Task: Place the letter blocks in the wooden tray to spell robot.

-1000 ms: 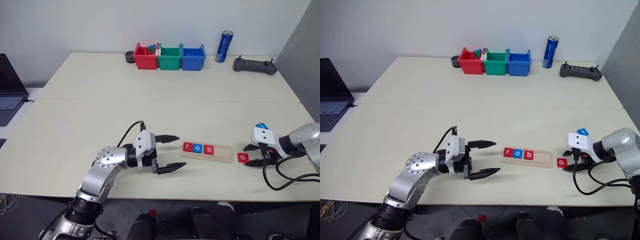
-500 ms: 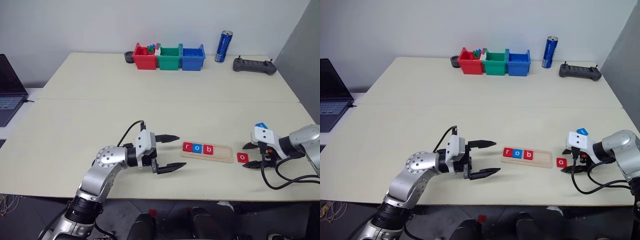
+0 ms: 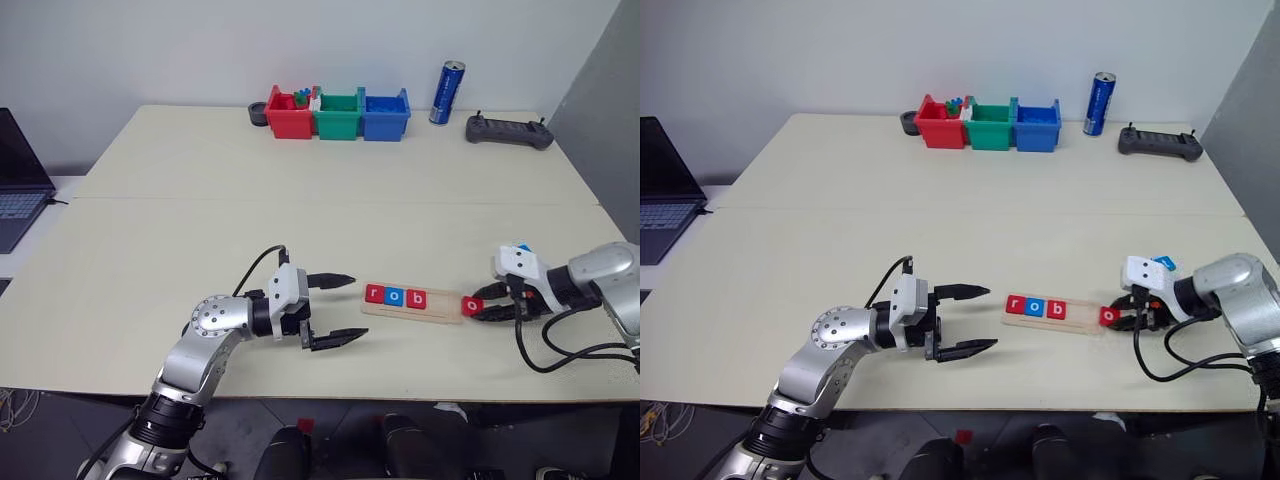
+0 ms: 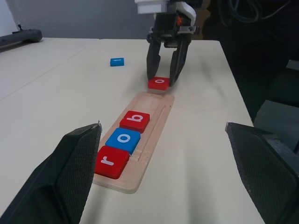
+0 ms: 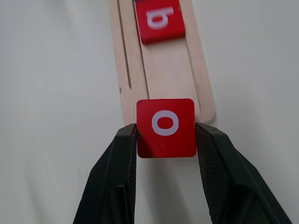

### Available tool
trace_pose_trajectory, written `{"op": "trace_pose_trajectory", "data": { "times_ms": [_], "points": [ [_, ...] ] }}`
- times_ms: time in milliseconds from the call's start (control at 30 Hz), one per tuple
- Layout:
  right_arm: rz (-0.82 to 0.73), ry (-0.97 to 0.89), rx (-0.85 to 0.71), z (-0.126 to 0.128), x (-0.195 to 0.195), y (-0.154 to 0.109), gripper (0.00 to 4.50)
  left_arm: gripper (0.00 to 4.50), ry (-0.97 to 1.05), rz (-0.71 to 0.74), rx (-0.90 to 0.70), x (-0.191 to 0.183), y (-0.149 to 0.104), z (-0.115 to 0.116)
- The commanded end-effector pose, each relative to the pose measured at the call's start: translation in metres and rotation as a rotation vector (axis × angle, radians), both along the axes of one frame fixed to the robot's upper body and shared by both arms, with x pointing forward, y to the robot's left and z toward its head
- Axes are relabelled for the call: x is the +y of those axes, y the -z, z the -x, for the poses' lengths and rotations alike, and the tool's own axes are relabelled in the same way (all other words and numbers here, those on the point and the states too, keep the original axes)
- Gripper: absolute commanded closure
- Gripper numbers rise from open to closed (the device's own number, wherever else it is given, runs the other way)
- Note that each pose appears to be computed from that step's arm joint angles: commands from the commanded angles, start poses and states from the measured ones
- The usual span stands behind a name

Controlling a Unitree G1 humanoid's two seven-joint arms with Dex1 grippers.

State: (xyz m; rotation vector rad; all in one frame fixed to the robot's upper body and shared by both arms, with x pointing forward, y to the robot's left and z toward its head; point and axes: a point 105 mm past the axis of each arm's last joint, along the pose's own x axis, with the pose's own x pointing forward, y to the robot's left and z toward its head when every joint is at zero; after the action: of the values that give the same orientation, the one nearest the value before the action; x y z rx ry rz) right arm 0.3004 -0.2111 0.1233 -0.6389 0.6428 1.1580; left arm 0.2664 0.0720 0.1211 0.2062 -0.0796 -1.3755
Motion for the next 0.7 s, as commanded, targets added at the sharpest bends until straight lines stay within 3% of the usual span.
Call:
{"op": "trace_pose_trajectory", "data": {
  "times_ms": [33, 700],
  "points": [
    [-0.019, -0.005, -0.061, -0.006, 0.016, -0.007, 3.06, 0.0, 0.0, 0.007, -0.043, 0.002, -0.008, -0.001],
    [-0.014, -0.055, -0.08, -0.012, 0.035, 0.005, 3.06, 0.0, -0.002, 0.001, -0.042, 0.002, -0.012, 0.006]
  ]
}}
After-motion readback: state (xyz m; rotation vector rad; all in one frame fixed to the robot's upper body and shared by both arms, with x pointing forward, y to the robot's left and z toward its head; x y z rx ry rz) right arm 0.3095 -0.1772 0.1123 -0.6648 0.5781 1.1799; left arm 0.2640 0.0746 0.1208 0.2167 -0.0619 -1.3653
